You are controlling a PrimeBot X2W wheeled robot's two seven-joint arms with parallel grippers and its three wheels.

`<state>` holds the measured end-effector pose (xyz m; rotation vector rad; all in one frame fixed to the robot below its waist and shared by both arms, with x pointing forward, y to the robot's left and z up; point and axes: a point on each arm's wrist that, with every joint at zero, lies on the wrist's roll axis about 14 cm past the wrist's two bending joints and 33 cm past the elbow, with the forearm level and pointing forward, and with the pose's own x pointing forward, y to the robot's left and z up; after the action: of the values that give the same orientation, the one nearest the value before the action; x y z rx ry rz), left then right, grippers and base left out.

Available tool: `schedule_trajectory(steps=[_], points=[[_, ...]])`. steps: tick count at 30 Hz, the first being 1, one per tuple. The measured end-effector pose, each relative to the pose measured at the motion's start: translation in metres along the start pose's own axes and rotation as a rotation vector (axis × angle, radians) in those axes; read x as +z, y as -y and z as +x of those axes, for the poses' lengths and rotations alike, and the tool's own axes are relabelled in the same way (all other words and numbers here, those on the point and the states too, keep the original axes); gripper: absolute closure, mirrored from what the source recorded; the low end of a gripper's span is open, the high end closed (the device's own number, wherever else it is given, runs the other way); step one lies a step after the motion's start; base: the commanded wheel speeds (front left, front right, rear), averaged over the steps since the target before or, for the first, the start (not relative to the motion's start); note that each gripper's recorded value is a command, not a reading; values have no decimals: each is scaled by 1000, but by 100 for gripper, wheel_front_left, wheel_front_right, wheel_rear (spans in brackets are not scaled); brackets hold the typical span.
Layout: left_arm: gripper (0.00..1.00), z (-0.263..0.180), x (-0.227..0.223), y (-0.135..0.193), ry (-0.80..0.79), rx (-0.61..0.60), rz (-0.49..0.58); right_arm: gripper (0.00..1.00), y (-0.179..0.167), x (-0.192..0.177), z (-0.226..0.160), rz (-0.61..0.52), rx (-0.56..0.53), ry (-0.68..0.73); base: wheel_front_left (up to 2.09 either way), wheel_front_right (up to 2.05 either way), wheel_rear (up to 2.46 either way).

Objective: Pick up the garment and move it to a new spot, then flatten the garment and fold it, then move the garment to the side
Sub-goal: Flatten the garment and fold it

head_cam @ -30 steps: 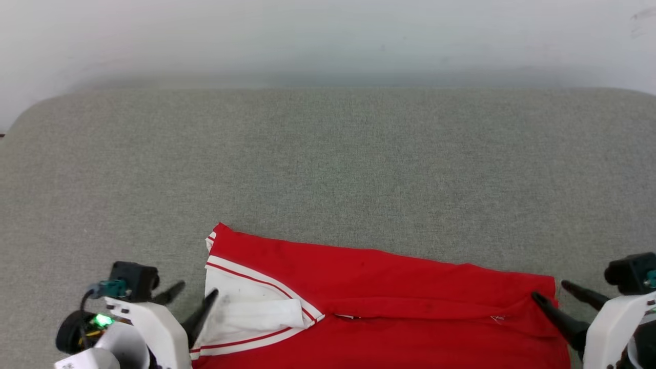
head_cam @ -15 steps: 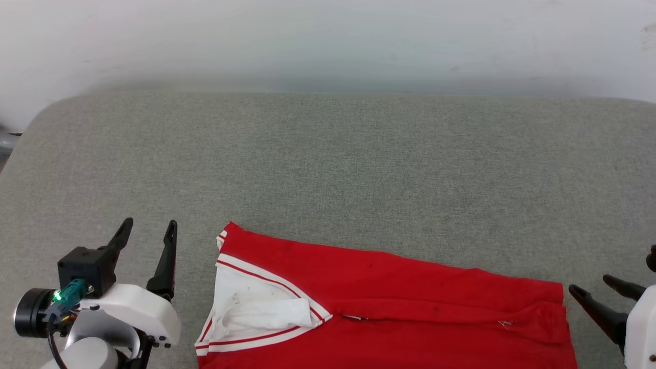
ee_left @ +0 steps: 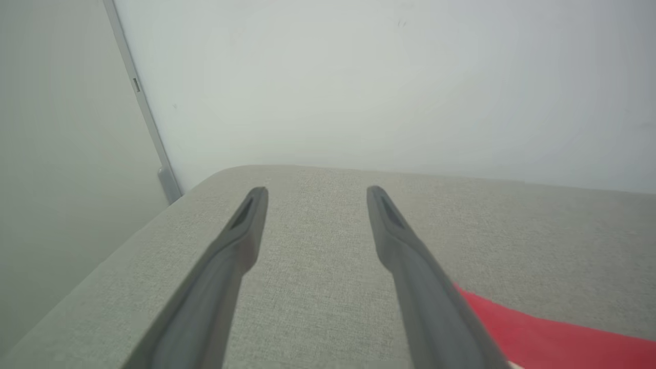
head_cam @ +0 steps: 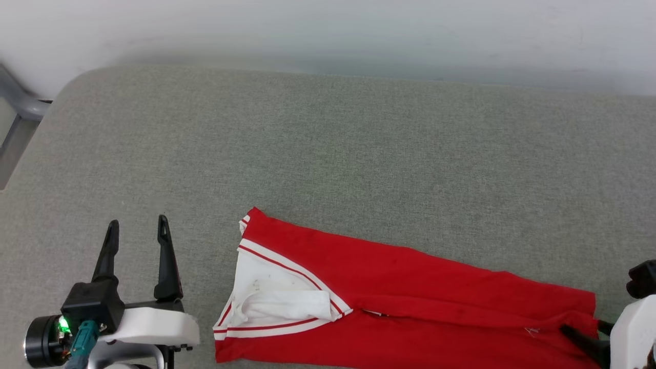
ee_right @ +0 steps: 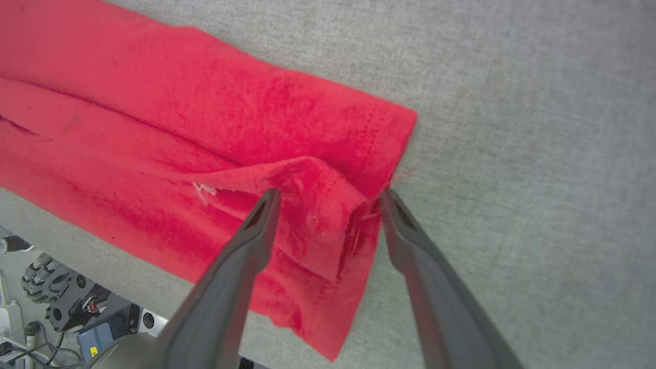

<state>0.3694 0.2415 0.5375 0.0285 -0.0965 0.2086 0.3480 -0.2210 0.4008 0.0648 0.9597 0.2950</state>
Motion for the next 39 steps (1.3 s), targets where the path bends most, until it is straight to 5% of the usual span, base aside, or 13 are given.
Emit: schedule_trajectory(steps=[14,16,17,27,39], points=[[0,-19,-10,-8,23,87,35,0,-8,-38,33,30,29,-130,0,0,0],[0,-20,-9,-5,32,75,37,90,-9,-40,35,30,33,-126,0,0,0],[0,-21,-10,-3,30,67,41,100,-11,-40,35,31,37,-122,0,0,0],[0,-19,-7,-1,50,42,56,100,-4,-30,29,57,32,-38,0,0,0],[0,-23,-8,4,48,12,75,100,95,-21,-10,88,-234,3,0,0,0]])
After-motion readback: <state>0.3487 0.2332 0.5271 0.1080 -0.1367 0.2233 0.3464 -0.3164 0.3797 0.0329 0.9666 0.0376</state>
